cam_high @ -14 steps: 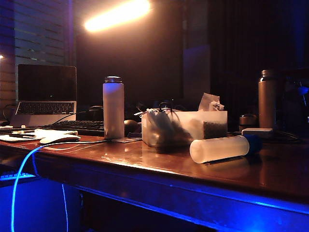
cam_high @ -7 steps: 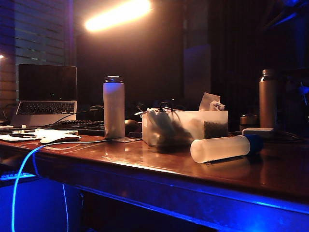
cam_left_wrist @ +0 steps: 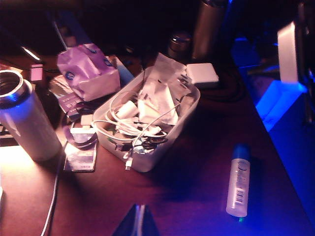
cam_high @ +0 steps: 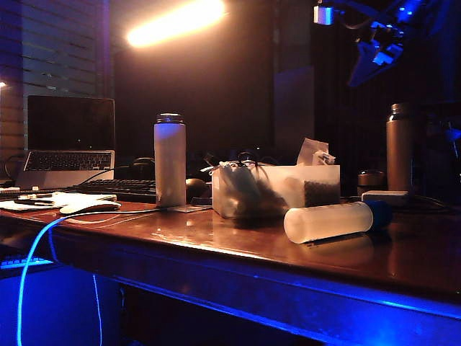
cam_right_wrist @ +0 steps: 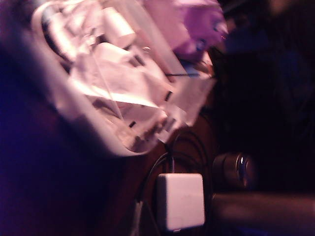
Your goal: Pick up the liquid glue and place it into the translucent box.
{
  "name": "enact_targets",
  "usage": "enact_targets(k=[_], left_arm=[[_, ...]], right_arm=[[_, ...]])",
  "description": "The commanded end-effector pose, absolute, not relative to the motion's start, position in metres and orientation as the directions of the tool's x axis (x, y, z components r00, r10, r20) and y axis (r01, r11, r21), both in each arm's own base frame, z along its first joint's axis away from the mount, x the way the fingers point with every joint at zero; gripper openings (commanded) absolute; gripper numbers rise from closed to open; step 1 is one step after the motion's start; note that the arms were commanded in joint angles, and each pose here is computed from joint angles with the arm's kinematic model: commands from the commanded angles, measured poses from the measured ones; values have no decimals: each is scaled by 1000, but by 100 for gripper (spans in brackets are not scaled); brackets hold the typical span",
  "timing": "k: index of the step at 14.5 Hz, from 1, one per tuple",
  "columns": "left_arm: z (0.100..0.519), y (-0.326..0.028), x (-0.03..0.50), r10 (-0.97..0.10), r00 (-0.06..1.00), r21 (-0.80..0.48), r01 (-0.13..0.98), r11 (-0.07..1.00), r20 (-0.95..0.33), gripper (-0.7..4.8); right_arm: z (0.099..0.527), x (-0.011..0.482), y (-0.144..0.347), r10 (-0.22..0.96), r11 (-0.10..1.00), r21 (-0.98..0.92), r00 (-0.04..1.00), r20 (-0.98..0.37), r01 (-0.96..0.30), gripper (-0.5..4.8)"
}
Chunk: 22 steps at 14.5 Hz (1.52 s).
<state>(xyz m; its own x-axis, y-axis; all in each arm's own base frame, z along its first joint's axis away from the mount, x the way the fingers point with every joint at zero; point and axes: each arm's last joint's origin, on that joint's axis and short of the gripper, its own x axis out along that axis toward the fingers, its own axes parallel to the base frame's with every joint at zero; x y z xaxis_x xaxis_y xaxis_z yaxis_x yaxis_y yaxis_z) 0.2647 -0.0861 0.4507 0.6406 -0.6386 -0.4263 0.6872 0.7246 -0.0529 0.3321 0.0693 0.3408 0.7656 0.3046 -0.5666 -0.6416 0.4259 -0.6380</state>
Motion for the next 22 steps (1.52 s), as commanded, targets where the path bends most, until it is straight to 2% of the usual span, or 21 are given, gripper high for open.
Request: enact_targets(k=[1,4,5,6,7,8,9,15,21,22], left_arm=[[456,-86,263,-650,648,-43,694,719,-398,22],[457,-86,264,-653,654,-34,696,718,-382,22],[458,-87,264,-655,656,-32,697,716,-376,22],[459,-87,264,-657,657,-29,698,715,-370,22],[459,-87,264,-657,658,-28,698,715,-369,22],[459,-87,264,-657,658,-28,698,715,-369,22],[459,-87,264,-657,658,-29,698,715,-369,22],[459,-87,264,-657,659,-27,698,716,-367,22],[459,-87,264,-657,659,-27,698,716,-367,22],[459,-87,264,-657,659,-27,698,715,-367,22]], right_arm=[[332,324,87,331,363,-584,686,-648,-726,-2],[307,307,85,269,308,-368,452,-851,-877,39],[301,305,84,232,297,-333,406,-884,-895,77],[296,306,83,209,296,-310,378,-902,-903,187],[292,308,84,208,294,-291,359,-910,-910,403],[288,310,85,204,293,-281,346,-916,-914,479],[284,312,86,202,287,-272,335,-920,-919,479],[255,319,118,235,76,-211,223,-946,-975,479],[223,332,128,191,58,-158,166,-967,-986,478],[220,334,129,191,58,-158,167,-967,-986,442]])
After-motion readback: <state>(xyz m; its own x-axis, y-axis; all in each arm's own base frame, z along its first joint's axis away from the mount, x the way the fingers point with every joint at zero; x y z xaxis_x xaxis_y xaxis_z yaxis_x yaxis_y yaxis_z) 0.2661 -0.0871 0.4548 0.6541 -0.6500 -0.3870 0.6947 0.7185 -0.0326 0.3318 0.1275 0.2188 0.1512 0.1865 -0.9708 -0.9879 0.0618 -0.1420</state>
